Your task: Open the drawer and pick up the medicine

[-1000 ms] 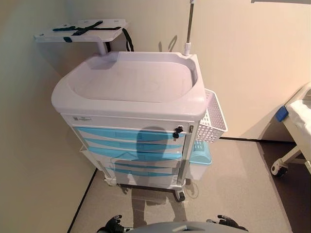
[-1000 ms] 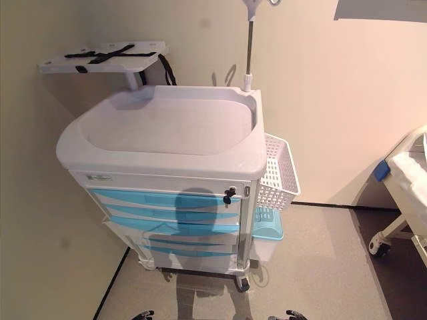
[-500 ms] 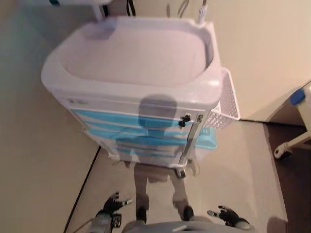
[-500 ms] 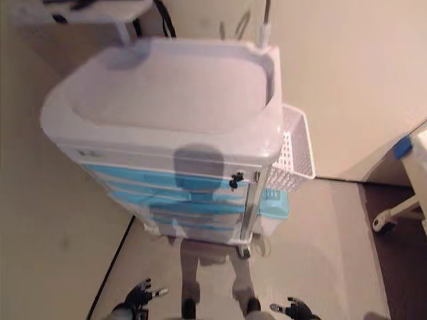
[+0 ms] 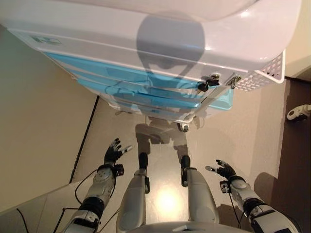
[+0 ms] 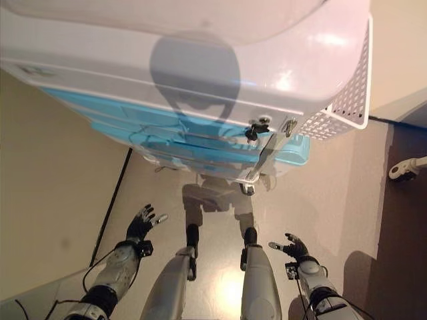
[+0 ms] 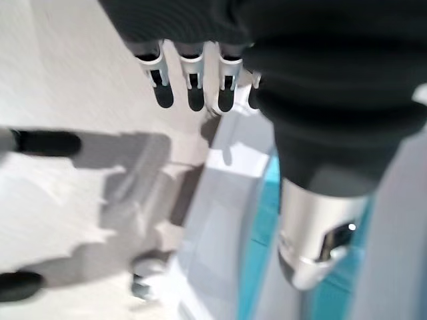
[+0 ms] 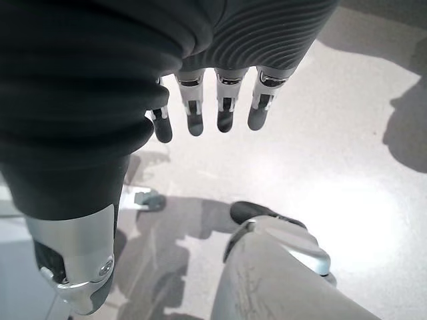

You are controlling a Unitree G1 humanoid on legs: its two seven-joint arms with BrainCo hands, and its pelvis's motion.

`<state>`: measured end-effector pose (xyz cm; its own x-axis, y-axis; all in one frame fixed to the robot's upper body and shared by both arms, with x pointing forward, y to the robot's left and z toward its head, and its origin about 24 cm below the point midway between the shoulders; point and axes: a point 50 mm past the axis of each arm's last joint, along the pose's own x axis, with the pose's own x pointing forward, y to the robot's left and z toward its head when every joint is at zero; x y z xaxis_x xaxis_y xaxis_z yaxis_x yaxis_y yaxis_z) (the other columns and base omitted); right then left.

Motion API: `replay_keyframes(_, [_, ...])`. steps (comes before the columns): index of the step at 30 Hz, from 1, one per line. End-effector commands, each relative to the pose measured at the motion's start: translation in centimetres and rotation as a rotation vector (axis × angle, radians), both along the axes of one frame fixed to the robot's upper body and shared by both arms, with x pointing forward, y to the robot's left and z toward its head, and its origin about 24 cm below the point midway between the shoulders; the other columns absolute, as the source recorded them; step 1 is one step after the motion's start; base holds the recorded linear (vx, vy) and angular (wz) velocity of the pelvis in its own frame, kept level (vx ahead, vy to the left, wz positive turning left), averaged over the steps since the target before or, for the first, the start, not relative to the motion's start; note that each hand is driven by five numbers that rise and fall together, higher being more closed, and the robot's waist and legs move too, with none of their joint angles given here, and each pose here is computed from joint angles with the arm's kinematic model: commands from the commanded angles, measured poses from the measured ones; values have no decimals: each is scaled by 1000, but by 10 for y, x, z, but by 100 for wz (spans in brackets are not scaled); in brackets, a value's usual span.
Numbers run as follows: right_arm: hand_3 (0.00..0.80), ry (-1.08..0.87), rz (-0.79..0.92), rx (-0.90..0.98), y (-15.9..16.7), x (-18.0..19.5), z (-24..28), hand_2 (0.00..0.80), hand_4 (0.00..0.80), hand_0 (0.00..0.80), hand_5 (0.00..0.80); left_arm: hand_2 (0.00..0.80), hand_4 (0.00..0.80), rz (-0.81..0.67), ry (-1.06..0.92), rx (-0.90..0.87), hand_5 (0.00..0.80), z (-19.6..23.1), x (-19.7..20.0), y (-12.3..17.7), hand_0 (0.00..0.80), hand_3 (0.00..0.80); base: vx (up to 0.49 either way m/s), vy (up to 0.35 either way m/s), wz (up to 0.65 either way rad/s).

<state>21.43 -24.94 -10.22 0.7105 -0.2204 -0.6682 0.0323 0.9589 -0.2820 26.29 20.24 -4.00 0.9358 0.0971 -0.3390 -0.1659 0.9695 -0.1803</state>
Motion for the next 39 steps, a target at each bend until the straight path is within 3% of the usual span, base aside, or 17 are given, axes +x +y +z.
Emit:
replay_keyframes(1, [0, -21, -44, -14, -13, -8, 2, 0, 0, 0, 0, 0, 0, 72, -195, -239, 0, 27, 7, -4, 0, 0, -73, 27, 0])
replay_keyframes(2, [0, -21, -44, -14, -13, -8, 2, 0, 0, 0, 0, 0, 0, 72, -195, -239, 0, 27, 7, -4, 0, 0, -39, 19, 2])
replay_keyframes(5, [0, -35, -64, 3, -16, -5, 4, 0, 0, 0, 0, 0, 0, 81, -321, -500, 0, 50, 20, -20, 0, 0, -53, 16, 4])
replay_keyframes(6, [0, -35, -64, 2, -16, -5, 4, 0, 0, 0, 0, 0, 0, 81, -321, -500, 0, 50, 20, -20, 0, 0, -45, 16, -1])
replay_keyframes(11, [0, -18, -81, 14, -16, -5, 2, 0, 0, 0, 0, 0, 0, 38, -408, -823, 0, 71, 32, -50, 0, 0, 32, 3, -1])
replay_keyframes(16, [0, -10, -59, 21, -12, -3, 2, 0, 0, 0, 0, 0, 0, -58, -495, -1006, 0, 103, 49, -79, 0, 0, -6, 14, -5])
replay_keyframes(23, [0, -9, -16, 37, -7, -1, 1, 0, 0, 0, 0, 0, 0, -165, -571, -974, 0, 127, 61, -84, 0, 0, -7, 29, -6])
replay_keyframes(27, [0, 5, 20, 34, -8, -3, 1, 0, 0, 0, 0, 0, 0, -313, -684, -923, 0, 156, 59, -89, 0, 0, -9, 28, -3])
replay_keyframes(39, [0, 4, 81, 17, -9, 4, 5, 0, 0, 0, 0, 0, 0, -300, -742, -831, 0, 176, 81, -74, 0, 0, 4, 7, -4])
